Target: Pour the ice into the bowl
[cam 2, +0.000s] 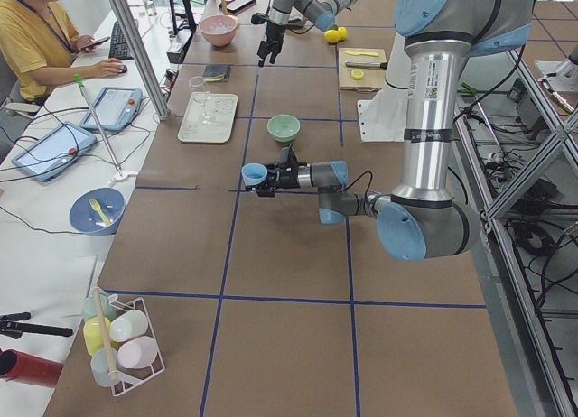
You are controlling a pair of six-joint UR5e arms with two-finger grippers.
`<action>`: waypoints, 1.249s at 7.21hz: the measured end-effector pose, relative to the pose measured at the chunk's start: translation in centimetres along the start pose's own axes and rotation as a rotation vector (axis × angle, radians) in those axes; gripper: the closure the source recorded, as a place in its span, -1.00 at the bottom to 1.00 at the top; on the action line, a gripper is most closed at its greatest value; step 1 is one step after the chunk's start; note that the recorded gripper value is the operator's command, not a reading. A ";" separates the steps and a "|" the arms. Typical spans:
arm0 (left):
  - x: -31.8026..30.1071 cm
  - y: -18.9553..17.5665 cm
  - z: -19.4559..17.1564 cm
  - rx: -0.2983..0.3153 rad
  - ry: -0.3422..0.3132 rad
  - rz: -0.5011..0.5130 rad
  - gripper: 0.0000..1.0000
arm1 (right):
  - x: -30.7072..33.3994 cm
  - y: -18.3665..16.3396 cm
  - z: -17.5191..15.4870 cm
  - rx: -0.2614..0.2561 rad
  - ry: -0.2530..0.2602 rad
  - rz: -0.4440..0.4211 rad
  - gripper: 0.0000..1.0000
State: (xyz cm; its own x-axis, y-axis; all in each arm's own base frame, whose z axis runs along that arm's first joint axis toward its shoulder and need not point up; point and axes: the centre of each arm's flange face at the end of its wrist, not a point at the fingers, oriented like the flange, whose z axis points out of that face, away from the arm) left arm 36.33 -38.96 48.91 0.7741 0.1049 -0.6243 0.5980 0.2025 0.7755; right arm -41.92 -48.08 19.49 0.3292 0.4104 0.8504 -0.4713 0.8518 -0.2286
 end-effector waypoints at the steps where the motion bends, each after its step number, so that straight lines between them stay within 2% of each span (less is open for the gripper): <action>1: 2.5 -2.5 -0.2 0.027 0.028 0.034 1.00 | 1.6 -0.5 -0.6 0.006 0.004 -0.022 -1.00; 3: 6.6 -4.6 -0.1 0.038 0.048 0.082 1.00 | 4.8 -2.3 -1.0 0.029 0.036 -0.093 -1.00; 5: 10.4 -4.9 -1.2 0.029 0.091 0.111 1.00 | 7.3 -4.2 -1.0 0.050 0.072 -0.113 -1.00; 7: 14.1 -3.9 -2.4 0.005 0.124 0.311 1.00 | 8.6 -5.2 -0.9 0.066 0.092 -0.138 -1.00; 9: 18.9 -4.0 -1.9 -0.063 0.097 0.503 1.00 | 9.0 -5.8 -1.0 0.080 0.100 -0.194 -1.00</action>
State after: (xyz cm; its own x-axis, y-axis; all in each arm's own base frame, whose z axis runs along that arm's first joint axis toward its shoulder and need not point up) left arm 48.17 -35.96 33.88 0.9381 0.2938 -0.1834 0.1404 0.1614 0.9769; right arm -35.39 -49.01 28.04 0.4978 0.2751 0.8225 -0.4532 0.8911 -0.0237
